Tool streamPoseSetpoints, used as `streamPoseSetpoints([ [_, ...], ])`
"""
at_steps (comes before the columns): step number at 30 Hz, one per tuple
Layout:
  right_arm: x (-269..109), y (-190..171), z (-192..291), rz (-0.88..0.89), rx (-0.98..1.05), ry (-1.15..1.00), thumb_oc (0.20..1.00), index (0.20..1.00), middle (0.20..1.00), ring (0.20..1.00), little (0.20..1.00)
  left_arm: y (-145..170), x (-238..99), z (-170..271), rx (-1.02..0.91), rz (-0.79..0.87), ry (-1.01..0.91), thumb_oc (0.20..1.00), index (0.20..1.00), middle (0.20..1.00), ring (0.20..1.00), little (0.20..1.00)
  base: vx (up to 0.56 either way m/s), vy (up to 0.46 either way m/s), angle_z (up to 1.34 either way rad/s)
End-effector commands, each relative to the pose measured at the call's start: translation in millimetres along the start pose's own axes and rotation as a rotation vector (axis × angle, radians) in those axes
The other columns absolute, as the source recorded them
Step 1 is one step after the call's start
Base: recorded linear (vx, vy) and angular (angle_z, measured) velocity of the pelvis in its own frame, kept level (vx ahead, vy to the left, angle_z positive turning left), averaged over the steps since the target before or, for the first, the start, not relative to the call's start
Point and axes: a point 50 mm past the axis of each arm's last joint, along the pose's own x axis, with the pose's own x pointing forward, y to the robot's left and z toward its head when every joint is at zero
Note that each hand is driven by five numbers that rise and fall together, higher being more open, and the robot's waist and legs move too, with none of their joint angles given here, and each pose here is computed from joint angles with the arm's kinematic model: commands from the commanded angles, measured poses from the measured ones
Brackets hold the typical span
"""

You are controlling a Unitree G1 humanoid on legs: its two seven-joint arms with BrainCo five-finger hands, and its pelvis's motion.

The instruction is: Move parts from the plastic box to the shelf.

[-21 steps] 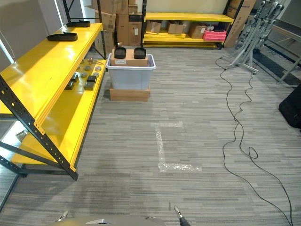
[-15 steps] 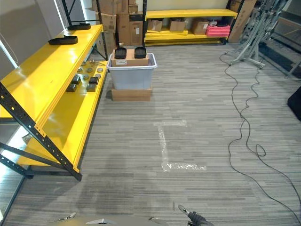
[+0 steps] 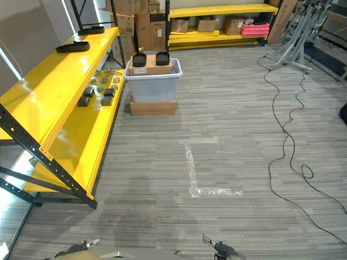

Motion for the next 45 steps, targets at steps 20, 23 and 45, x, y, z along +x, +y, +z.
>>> streamPoseSetpoints([
  [20,1,19,-12,0.08,-0.269,0.089,1.0,1.0,1.0,1.0,1.0,25,1,9,0.122,0.071,0.011,1.0,1.0,1.0,1.0,1.0,0.01,0.008,0.03],
  [23,1,12,-10,0.025,-0.278,0.093,1.0,1.0,1.0,1.0,1.0,21,1,5,0.084,0.062,0.032,1.0,1.0,1.0,1.0,1.0,-0.02,0.052,-0.01],
  [45,3,54,41,0.105,-0.479,-0.095,1.0,1.0,1.0,1.0,1.0,28,3,24,0.181,0.078,-0.018,1.0,1.0,1.0,1.0,1.0,0.04,0.072,-0.14],
])
